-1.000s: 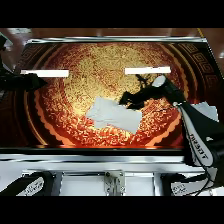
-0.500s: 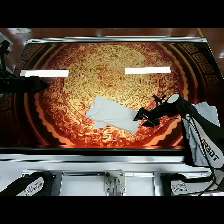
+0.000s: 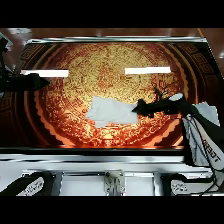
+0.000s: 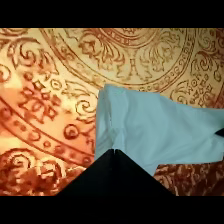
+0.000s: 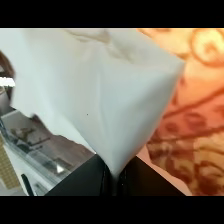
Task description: Fold the shirts.
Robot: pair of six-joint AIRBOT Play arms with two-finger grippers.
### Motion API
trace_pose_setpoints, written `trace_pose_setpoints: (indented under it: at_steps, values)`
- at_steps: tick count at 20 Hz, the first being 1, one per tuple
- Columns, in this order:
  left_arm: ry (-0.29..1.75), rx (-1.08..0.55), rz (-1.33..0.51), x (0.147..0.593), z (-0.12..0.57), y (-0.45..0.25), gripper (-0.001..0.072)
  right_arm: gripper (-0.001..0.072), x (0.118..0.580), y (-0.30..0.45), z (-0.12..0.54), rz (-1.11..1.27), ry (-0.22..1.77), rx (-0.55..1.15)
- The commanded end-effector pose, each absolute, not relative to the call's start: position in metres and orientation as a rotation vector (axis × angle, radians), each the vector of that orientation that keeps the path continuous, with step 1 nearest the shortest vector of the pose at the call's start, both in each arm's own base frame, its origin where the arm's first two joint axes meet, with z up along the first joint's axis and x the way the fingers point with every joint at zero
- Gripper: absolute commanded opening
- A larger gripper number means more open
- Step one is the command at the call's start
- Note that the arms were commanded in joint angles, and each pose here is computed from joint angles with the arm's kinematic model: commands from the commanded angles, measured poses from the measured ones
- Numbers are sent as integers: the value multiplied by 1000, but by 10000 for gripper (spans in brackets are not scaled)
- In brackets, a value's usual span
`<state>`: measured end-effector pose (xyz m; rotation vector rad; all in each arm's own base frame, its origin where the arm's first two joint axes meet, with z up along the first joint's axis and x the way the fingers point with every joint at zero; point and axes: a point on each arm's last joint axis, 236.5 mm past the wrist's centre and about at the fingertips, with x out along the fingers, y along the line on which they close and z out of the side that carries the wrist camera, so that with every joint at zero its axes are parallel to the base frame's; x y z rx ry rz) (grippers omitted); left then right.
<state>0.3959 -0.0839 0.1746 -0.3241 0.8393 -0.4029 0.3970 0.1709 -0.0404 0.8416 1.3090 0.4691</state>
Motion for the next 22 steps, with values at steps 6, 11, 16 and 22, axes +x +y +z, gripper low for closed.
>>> trace_pose_setpoints:
  at_steps: [6, 11, 16, 22]
  values:
    - [785, -319, -385, 406, 182, -79, 32, 71, 429, -63, 199, 97, 725, 837]
    - [783, -312, -388, 406, 182, -80, 32, 71, 361, -140, 191, -90, 826, 883]
    - [783, -312, -389, 406, 182, -80, 32, 71, 289, -157, 149, -217, 1105, 854]
    - [759, -313, -378, 411, 185, -78, 32, 71, 200, -195, 116, -520, 1432, 701]
